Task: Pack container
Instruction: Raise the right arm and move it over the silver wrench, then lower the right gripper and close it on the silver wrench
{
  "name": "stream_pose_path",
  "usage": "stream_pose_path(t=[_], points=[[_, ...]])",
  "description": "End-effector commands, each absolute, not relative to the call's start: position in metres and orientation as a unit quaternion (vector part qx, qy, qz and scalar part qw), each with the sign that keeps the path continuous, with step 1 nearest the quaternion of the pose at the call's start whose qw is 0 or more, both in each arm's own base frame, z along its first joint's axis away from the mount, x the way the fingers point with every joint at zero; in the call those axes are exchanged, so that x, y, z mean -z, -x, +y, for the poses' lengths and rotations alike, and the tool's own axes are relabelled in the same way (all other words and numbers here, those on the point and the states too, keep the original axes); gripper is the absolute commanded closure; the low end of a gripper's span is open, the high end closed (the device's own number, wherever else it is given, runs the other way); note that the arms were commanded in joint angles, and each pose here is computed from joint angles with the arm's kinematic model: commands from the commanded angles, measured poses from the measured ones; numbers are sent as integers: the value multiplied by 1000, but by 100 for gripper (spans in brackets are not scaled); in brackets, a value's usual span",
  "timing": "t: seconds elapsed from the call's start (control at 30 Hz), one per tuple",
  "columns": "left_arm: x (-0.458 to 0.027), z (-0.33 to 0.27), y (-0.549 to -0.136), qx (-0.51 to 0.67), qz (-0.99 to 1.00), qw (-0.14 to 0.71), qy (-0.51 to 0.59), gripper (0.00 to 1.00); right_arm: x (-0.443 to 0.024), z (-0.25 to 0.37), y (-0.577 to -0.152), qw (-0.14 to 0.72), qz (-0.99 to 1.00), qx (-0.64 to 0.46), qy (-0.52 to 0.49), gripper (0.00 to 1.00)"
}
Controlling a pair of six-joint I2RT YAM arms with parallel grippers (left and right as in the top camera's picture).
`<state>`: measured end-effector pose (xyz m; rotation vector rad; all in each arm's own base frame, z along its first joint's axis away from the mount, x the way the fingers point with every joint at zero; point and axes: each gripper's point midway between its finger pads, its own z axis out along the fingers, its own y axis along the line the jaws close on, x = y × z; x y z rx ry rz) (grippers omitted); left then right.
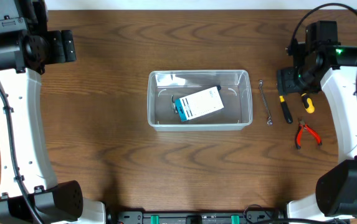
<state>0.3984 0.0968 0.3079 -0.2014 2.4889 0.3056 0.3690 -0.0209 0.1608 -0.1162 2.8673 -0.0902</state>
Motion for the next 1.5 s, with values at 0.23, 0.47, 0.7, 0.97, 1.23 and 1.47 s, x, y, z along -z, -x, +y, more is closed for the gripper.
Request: stream_pose_path(t=[0.23,0.47,0.7,0.97,1.23,1.47], points=[[-315,99,-397,-118,938,316,82,2,-151,6,-359,115,990,10,79,37],[-315,99,-397,-118,938,316,82,2,-112,17,-339,75,993,6,94,32],[-315,99,-397,-118,938,315,82,2,-86,15,-321,43,995,7,92,31],[-315,99,-397,-118,938,316,82,2,-67,15,-316,42,995,7,94,33],[-315,99,-397,-118,938,316,82,2,-61,15,-331,70,993,8,93,33],[-315,99,-397,-118,938,316,82,2,-40,16,-337,55,994,8,93,32]])
